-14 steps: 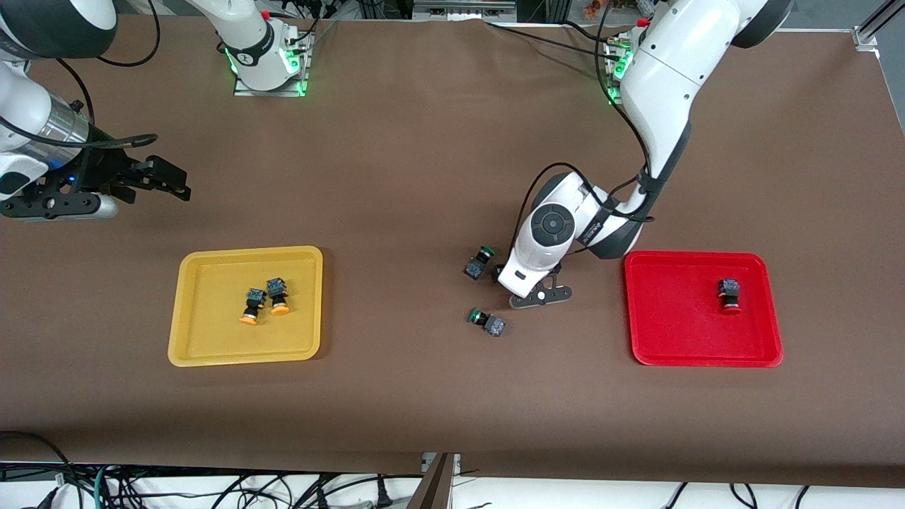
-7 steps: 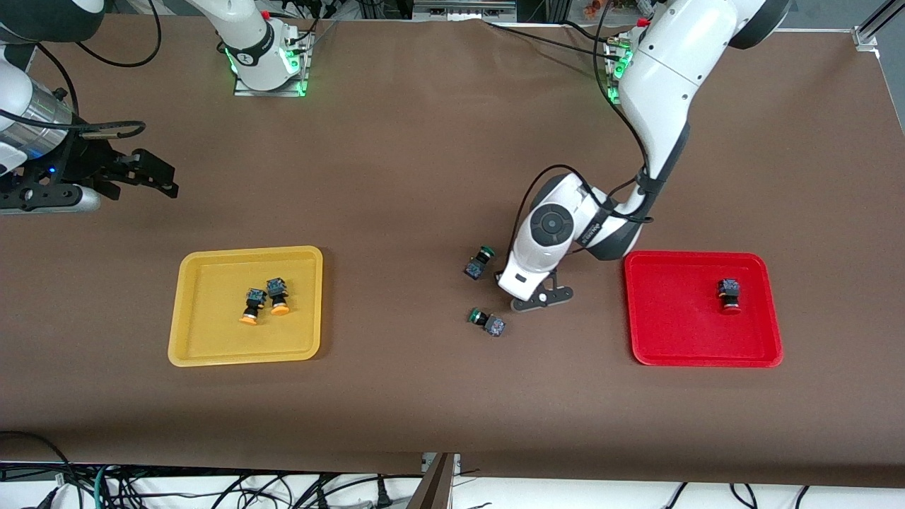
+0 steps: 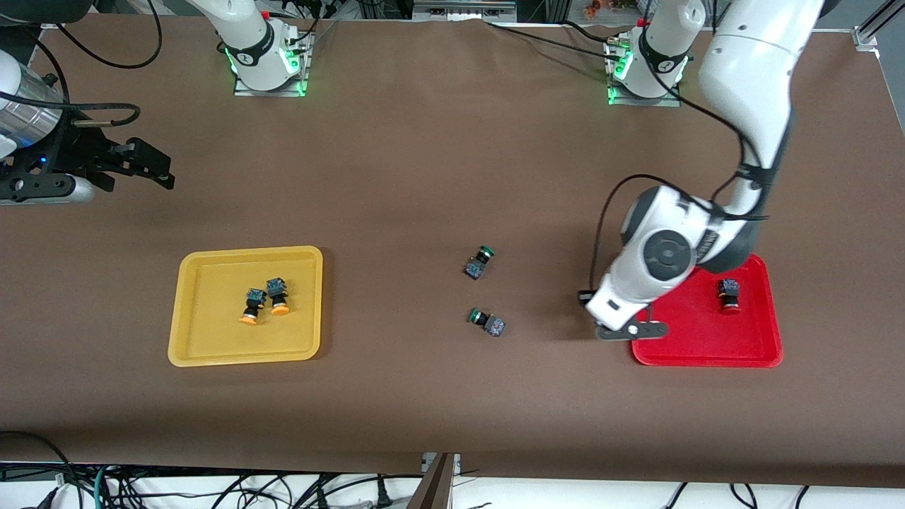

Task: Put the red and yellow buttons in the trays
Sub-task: 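Place the second red button in the red tray with the left gripper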

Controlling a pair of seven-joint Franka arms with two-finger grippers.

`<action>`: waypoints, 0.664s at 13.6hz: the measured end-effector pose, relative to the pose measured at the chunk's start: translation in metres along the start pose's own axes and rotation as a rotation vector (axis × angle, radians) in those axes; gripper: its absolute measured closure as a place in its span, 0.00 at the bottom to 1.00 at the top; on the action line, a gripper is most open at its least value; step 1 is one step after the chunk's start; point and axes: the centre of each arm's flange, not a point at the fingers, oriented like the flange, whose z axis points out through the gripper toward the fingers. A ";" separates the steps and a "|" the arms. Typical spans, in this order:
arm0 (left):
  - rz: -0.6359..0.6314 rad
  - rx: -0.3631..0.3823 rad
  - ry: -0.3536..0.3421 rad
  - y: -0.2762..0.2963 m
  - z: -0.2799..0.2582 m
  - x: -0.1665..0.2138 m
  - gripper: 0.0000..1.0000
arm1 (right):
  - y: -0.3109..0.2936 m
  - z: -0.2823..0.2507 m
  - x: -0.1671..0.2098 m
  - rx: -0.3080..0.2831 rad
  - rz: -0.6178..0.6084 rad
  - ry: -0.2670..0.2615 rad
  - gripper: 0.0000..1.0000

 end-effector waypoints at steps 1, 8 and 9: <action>0.046 0.002 -0.008 -0.033 0.000 0.002 0.67 | -0.001 0.000 0.001 0.000 -0.001 0.000 0.00; 0.165 -0.105 -0.027 -0.157 0.062 -0.033 0.67 | 0.000 0.004 0.006 0.000 0.002 0.004 0.00; 0.174 -0.108 -0.023 -0.150 0.063 -0.036 0.67 | 0.000 0.004 0.007 0.000 0.002 0.004 0.00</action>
